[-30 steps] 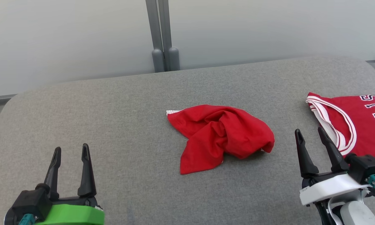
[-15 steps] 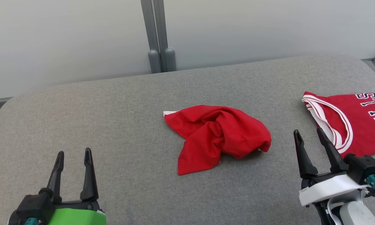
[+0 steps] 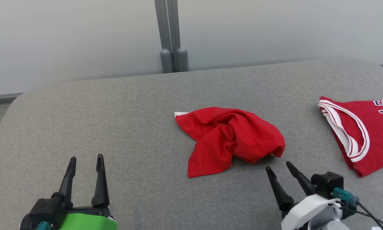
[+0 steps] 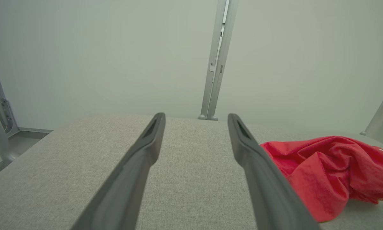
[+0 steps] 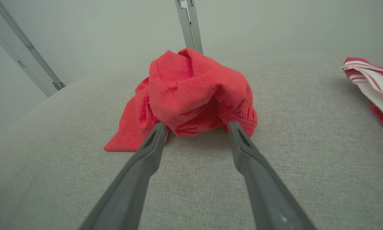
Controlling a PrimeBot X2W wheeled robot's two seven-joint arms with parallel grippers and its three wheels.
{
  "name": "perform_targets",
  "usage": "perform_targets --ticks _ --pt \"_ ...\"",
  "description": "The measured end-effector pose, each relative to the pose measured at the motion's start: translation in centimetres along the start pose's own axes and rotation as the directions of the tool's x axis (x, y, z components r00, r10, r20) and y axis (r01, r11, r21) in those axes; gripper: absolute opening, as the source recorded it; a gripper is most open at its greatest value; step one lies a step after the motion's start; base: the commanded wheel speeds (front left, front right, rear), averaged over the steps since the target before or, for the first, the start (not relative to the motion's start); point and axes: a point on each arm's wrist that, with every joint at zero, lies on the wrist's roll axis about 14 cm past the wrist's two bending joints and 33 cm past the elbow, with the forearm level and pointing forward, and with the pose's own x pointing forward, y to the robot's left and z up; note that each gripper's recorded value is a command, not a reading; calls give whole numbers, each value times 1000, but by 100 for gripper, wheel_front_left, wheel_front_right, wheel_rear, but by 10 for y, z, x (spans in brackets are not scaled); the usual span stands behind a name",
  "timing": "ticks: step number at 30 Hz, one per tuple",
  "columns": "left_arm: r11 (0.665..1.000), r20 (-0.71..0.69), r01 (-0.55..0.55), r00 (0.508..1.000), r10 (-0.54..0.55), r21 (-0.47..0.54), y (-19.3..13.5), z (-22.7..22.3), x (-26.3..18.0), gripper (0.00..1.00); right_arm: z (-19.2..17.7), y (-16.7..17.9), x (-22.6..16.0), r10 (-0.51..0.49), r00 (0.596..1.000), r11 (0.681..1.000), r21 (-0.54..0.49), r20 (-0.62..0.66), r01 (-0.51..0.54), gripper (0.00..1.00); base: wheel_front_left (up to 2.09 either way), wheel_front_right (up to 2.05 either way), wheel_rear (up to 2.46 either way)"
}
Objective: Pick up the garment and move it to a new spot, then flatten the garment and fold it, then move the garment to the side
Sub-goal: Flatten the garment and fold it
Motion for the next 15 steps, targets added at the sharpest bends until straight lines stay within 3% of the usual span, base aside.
perform_targets --ticks 5,15 --pt "1000 11 -22 1000 22 -9 5 3 -4 100 -41 6 9 23 986 1000 7 -168 -22 100 0 0 0" --pt "992 19 -128 992 128 8 38 7 -24 100 -54 12 50 39 972 999 -20 -230 -45 100 0 0 0"
